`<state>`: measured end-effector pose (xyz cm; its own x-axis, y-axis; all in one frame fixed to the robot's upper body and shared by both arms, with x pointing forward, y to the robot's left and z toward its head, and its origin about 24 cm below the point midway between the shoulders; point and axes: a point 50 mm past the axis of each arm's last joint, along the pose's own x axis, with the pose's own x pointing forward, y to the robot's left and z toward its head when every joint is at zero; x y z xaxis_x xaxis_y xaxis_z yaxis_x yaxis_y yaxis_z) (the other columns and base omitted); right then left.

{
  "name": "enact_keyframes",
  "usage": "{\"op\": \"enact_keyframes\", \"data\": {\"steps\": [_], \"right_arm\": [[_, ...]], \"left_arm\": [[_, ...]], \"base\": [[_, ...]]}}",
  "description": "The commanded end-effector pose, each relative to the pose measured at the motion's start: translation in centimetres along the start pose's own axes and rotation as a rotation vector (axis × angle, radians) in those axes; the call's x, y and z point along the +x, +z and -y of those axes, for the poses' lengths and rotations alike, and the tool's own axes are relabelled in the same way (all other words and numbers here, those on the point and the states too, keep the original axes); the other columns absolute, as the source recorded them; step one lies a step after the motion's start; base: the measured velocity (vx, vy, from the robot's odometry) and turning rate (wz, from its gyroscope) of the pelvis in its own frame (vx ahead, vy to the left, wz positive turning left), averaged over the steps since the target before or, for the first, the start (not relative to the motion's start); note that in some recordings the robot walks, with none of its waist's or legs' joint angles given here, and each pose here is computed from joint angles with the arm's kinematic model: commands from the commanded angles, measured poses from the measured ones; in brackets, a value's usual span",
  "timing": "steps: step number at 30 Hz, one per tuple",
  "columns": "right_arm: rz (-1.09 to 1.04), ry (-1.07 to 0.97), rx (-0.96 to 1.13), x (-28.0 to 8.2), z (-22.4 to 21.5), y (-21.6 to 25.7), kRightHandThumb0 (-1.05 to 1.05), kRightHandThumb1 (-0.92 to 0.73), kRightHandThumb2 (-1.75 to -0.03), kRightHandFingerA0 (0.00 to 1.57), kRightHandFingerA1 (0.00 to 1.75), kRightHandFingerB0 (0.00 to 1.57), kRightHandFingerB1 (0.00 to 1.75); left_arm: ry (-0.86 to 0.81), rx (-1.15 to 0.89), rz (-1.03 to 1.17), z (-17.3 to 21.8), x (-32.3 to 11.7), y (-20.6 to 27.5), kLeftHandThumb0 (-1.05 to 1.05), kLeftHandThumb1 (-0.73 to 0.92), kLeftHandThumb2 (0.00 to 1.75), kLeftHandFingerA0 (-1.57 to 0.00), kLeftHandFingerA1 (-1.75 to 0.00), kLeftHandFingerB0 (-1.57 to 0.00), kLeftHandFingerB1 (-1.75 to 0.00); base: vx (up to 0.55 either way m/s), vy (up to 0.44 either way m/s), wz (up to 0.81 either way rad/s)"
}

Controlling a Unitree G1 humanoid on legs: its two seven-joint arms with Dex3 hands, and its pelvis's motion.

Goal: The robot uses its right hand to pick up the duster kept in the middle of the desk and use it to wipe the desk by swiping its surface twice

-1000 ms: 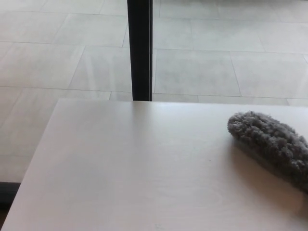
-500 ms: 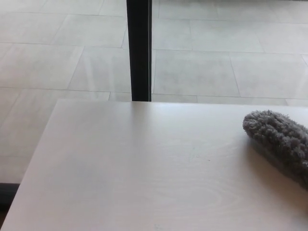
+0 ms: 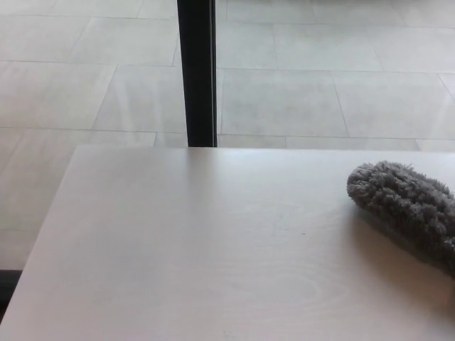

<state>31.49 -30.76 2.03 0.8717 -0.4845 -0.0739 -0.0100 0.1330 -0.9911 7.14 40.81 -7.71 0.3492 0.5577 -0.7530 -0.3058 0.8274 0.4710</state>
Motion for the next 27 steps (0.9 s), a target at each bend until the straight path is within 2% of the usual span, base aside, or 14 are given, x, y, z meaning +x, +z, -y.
{"op": "enact_keyframes", "data": {"steps": [1,6,7,8,16,20,21,22,23,24,25,26,27], "right_arm": [[0.223,0.288,0.197,0.7,3.8,0.3,-1.05,-0.76,-0.64,0.00,0.00,0.00,0.00],[0.298,0.173,0.200,-0.1,6.9,-0.2,-1.05,-0.78,-0.64,0.00,0.00,0.00,0.00],[0.311,0.156,0.218,-0.3,7.7,-0.7,-1.04,-0.63,-1.04,0.00,0.13,0.00,0.00],[0.318,0.142,0.243,-0.6,8.3,-1.0,-1.04,-0.74,-0.64,0.00,0.00,0.00,0.00],[0.322,0.045,0.420,-3.5,11.5,-6.0,-1.03,-0.82,-0.65,0.00,0.00,0.00,0.00],[0.241,-0.133,0.496,-5.8,13.6,-10.8,-1.03,-0.88,-0.66,0.00,0.00,0.00,0.00],[0.188,-0.176,0.488,-6.5,14.0,-12.1,-1.05,-0.72,-1.15,0.00,0.29,0.00,0.20],[0.125,-0.241,0.503,-7.3,14.2,-13.9,-1.05,-0.72,-1.16,0.00,0.28,0.00,0.21],[0.109,-0.255,0.509,-7.5,14.2,-14.3,-1.05,-0.72,-1.16,0.00,0.28,0.00,0.21],[0.086,-0.269,0.529,-7.7,14.1,-14.9,-1.03,-0.89,-0.67,0.00,0.00,0.00,0.00],[0.049,-0.292,0.557,-8.1,14.0,-15.8,-1.03,-0.89,-0.67,0.00,0.00,0.00,0.00],[-0.062,-0.372,0.648,-9.0,13.5,-18.1,-1.05,-0.70,-1.13,0.00,0.26,0.00,0.22],[-0.138,-0.424,0.694,-9.8,13.1,-19.7,-1.05,-0.72,-1.15,0.00,0.28,0.00,0.18]], "left_arm": [[0.018,0.015,0.025,-1.3,-0.2,0.5,-0.49,0.74,0.62,-0.68,-0.67,-0.57,-0.51],[0.017,0.019,0.027,-1.2,-0.1,0.7,-0.50,0.75,0.62,-0.68,-0.64,-0.54,-0.48],[0.018,0.015,0.033,-1.2,-0.1,0.7,-0.49,0.76,0.62,-0.68,-0.62,-0.54,-0.49],[0.022,0.017,0.033,-1.2,-0.1,0.7,-0.49,0.75,0.63,-0.70,-0.62,-0.54,-0.48],[0.018,0.002,0.002,-1.3,-0.4,-0.6,-0.49,0.75,0.63,-0.70,-0.64,-0.54,-0.50],[0.008,0.013,-0.001,-1.3,-0.4,-0.7,-0.50,0.76,0.63,-0.65,-0.58,-0.52,-0.47],[0.013,0.003,-0.003,-1.3,-0.4,-0.7,-0.50,0.75,0.62,-0.67,-0.60,-0.52,-0.48],[0.011,0.004,0.001,-1.3,-0.4,-0.7,-0.51,0.76,0.62,-0.67,-0.62,-0.53,-0.49],[0.010,0.009,0.003,-1.4,-0.4,-0.8,-0.51,0.76,0.62,-0.67,-0.62,-0.53,-0.49],[0.007,0.015,0.006,-1.4,-0.5,-0.8,-0.50,0.77,0.63,-0.64,-0.62,-0.50,-0.50],[0.002,0.026,0.012,-1.4,-0.5,-0.9,-0.50,0.77,0.63,-0.64,-0.62,-0.50,-0.50],[0.001,0.032,0.006,-1.4,-0.5,-0.9,-0.50,0.77,0.63,-0.64,-0.58,-0.50,-0.48],[0.004,0.032,0.000,-1.4,-0.5,-0.9,-0.51,0.76,0.63,-0.65,-0.58,-0.50,-0.48]], "base": [[0.00,0.000,0.00],[0.00,0.000,0.00],[0.00,0.000,0.00],[0.00,0.000,0.00],[0.00,0.000,0.00],[0.00,0.000,0.00],[0.00,0.000,0.00],[0.00,0.000,0.00],[0.00,0.000,0.00],[0.00,0.000,0.00],[0.00,0.000,0.00],[0.00,0.000,0.00],[0.00,0.000,0.00]]}}
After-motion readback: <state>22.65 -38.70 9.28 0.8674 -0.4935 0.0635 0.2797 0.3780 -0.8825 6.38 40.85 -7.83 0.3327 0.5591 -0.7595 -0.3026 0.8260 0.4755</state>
